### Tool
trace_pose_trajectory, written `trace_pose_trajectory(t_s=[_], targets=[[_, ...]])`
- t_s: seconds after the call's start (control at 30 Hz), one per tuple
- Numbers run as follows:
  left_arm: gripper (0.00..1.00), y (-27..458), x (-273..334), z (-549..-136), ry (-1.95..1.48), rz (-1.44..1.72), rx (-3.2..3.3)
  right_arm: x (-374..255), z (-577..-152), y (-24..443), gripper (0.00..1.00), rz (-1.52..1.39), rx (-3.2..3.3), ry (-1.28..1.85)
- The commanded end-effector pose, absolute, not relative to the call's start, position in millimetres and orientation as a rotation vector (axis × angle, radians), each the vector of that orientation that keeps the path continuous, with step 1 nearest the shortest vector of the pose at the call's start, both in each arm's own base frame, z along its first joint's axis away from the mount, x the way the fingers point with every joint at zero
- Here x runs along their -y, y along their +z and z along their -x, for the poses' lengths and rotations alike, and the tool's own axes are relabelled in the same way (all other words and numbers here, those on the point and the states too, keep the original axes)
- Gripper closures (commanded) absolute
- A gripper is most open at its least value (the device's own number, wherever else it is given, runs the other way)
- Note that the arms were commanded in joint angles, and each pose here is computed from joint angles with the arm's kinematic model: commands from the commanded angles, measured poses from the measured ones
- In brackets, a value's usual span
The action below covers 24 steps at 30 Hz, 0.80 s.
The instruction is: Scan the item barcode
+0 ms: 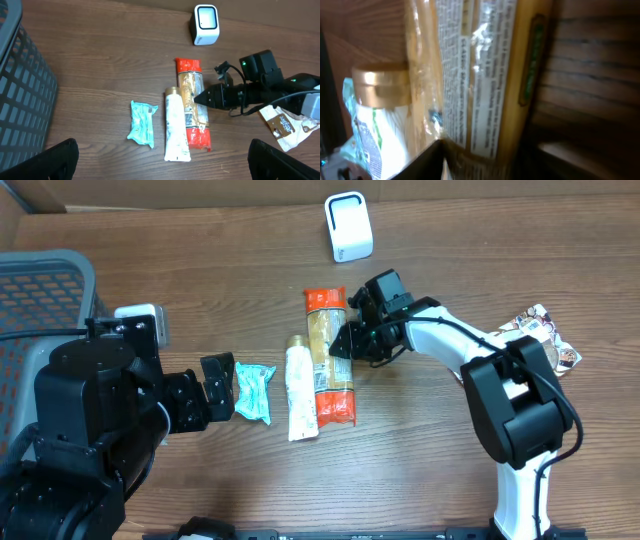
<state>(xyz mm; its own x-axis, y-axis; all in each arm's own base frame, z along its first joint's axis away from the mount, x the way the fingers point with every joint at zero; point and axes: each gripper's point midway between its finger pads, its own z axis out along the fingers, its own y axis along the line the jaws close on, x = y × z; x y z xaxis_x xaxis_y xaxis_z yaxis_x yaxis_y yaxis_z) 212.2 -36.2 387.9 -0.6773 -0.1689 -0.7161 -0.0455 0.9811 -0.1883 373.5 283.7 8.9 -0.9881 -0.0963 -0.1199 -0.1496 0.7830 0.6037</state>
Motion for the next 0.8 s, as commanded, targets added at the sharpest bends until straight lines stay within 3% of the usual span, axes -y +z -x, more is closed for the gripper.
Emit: trace_pose_trajectory(t_s=[0.0,0.2,0.27,0.43,0.63,0.77], targets=[[0.00,391.8,33.1,-212.7,-0.191,0.177,-2.296,-285.7,-345.2,-29.2,0.68,0.164,-3.023,0.984],[0.01,391.8,33.1,-212.7,-0.190,0.176,-2.296,-294.6,-338.8,-20.6,0.92,0.198,-3.012,1.109],[0.00,391.8,33.0,-212.7,-0.190,0.177,-2.297,-296.5,-339.4,-14.7,0.96,0.233,-2.988,1.171],[0.00,391.8,33.0,-212.7,-0.190,0.177,-2.296,-291.2,-348.4,13.7,0.96,0.232,-2.917,1.348],[0.00,391.8,33.0,-212.7,-0.190,0.177,-2.296,-287.0,-349.4,92.9,0.96,0.415,-2.591,1.801],[0.00,391.8,33.0,-212.7,-0.190,0.177,-2.296,-274.5,-353.9,131.4,0.96,0.442,-2.442,1.924]])
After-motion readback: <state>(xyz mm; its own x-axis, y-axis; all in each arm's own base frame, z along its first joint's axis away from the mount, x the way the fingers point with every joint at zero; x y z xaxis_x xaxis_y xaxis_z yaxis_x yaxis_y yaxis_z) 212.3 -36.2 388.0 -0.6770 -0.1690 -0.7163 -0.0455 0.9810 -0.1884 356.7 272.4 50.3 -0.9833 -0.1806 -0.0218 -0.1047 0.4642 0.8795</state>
